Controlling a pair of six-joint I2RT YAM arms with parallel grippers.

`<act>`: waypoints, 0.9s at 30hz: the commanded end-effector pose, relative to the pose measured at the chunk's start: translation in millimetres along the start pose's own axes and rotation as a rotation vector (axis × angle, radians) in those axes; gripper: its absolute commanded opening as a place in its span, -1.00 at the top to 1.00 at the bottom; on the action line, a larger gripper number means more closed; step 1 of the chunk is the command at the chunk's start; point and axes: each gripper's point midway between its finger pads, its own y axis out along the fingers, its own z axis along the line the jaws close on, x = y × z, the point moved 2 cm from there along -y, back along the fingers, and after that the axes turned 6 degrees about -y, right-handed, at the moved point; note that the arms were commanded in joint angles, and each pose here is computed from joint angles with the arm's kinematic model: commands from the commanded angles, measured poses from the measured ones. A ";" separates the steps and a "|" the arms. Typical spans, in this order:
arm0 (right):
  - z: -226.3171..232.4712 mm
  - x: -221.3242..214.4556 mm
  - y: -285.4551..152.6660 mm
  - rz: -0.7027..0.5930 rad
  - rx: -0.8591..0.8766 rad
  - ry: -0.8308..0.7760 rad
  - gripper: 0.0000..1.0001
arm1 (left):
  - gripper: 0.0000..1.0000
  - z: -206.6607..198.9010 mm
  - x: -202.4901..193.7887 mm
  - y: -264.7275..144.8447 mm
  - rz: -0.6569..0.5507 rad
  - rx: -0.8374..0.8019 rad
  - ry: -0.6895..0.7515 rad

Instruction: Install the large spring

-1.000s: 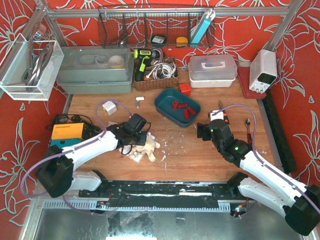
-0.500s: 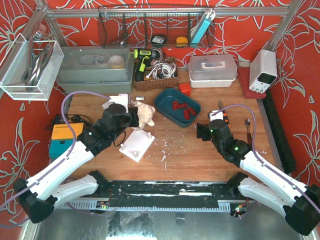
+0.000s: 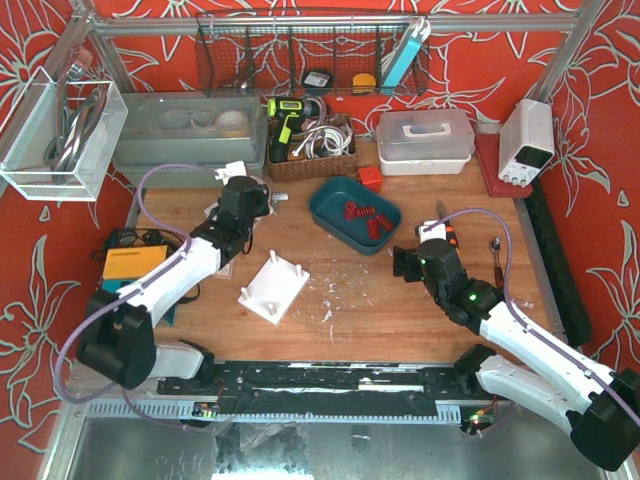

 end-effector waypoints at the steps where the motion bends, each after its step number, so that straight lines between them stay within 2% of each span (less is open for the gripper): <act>1: 2.5 0.1 -0.7 -0.003 0.012 -0.001 -0.91 | 1.00 21.8 11.6 29.4 -0.065 0.079 -0.051; 6: 2.5 -1.4 1.1 0.002 0.008 -0.004 -0.91 | 1.00 57.2 11.6 61.4 -0.060 0.172 -0.120; 11: 4.2 -1.3 2.2 0.008 0.013 -0.007 -0.91 | 0.91 65.2 11.8 94.2 -0.026 0.245 -0.077; 12: 5.3 -0.5 1.9 0.006 0.020 -0.006 -0.92 | 0.83 66.7 12.0 98.7 -0.019 0.265 -0.065; 16: 6.6 3.4 0.4 -0.008 0.027 -0.005 -0.96 | 0.13 73.9 7.0 105.4 0.015 0.329 -0.053; 18: 6.7 3.7 0.2 -0.014 0.026 -0.009 -0.98 | -0.14 75.4 2.8 101.8 0.032 0.328 -0.067; 23: 10.0 2.0 1.6 -0.014 0.046 -0.008 -0.98 | -0.45 69.7 -5.2 79.2 0.064 0.241 -0.137; 25: 13.1 0.5 1.4 -0.017 0.069 -0.016 -0.97 | -0.63 63.9 -12.6 64.4 0.084 0.166 -0.161; 27: 13.5 0.4 0.8 -0.022 0.074 -0.017 -0.97 | -0.92 55.6 -21.1 51.4 0.110 0.075 -0.187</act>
